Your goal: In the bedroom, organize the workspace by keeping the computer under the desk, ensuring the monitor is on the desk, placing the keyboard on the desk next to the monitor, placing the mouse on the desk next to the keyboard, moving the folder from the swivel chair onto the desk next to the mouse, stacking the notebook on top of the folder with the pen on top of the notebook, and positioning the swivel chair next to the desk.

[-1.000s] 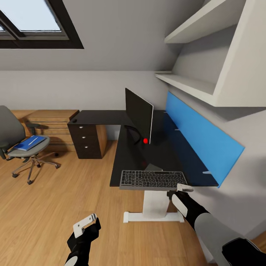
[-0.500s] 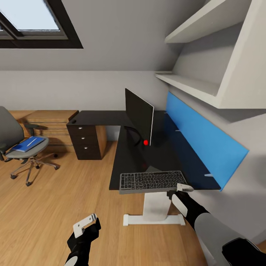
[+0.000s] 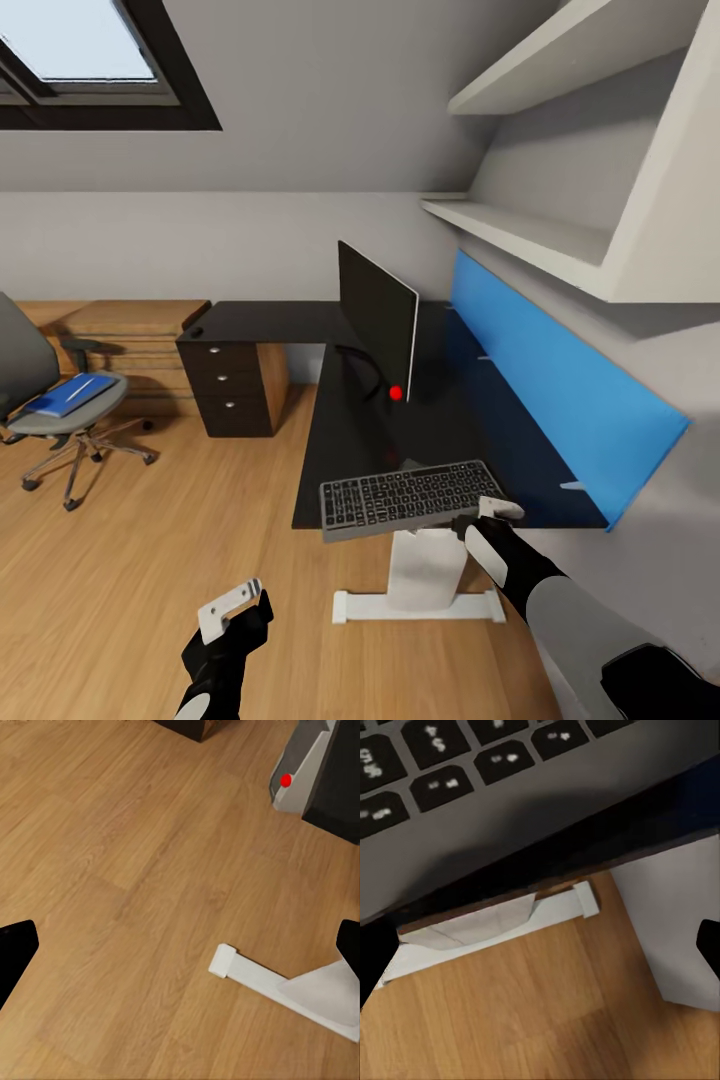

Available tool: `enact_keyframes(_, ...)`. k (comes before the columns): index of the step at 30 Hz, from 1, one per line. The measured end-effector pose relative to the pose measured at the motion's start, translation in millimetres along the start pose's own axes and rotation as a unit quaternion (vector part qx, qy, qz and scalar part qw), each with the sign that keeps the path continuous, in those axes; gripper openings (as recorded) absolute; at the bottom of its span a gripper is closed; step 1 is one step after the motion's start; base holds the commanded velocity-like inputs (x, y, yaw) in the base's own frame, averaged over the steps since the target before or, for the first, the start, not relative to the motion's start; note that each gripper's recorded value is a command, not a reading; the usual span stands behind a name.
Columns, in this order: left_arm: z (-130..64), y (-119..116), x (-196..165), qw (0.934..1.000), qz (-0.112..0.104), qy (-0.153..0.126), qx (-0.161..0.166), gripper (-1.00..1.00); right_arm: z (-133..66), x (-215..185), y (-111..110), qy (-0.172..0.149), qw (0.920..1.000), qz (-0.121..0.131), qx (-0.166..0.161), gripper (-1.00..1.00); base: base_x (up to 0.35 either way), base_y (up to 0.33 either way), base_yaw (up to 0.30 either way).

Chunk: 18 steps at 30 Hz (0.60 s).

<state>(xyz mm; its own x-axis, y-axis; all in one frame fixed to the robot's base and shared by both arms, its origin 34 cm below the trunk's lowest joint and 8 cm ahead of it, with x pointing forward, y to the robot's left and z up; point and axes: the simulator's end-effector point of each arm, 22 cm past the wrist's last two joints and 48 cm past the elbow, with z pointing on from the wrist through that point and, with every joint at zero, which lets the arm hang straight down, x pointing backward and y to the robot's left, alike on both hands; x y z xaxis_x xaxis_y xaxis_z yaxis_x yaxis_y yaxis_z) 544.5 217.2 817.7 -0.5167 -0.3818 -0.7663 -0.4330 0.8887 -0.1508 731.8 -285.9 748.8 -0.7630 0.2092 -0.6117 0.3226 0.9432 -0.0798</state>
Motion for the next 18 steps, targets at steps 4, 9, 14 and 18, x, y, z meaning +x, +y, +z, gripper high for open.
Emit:
enact_keyframes(4, 0.9, 1.2, 2.5, 1.0, 0.002, 0.002, -0.002, 1.0, 0.1, 0.0, 0.0, 0.0, 1.0, 0.0, 0.0, 1.0, 0.191, 0.0, 0.0)
enact_keyframes(9, 1.2, 2.0, 3.4, 1.0, 0.003, 0.003, -0.003, 1.0, -0.1, -0.1, 0.0, 0.0, 1.0, 0.0, 0.0, 1.0, 0.264, 0.0, 0.0)
enact_keyframes(14, 1.2, 2.1, 3.8, 1.0, 0.003, 0.003, -0.003, 1.0, 0.0, 0.3, -0.3, 0.0, 1.0, -0.001, 0.0, 1.0, 0.312, 0.0, 0.0)
enact_keyframes(18, 1.2, 1.8, 4.4, 1.0, 0.004, 0.004, -0.003, 1.0, 0.0, 0.2, -0.1, 0.0, 1.0, -0.001, 0.0, 1.0, 0.273, 0.0, 0.0)
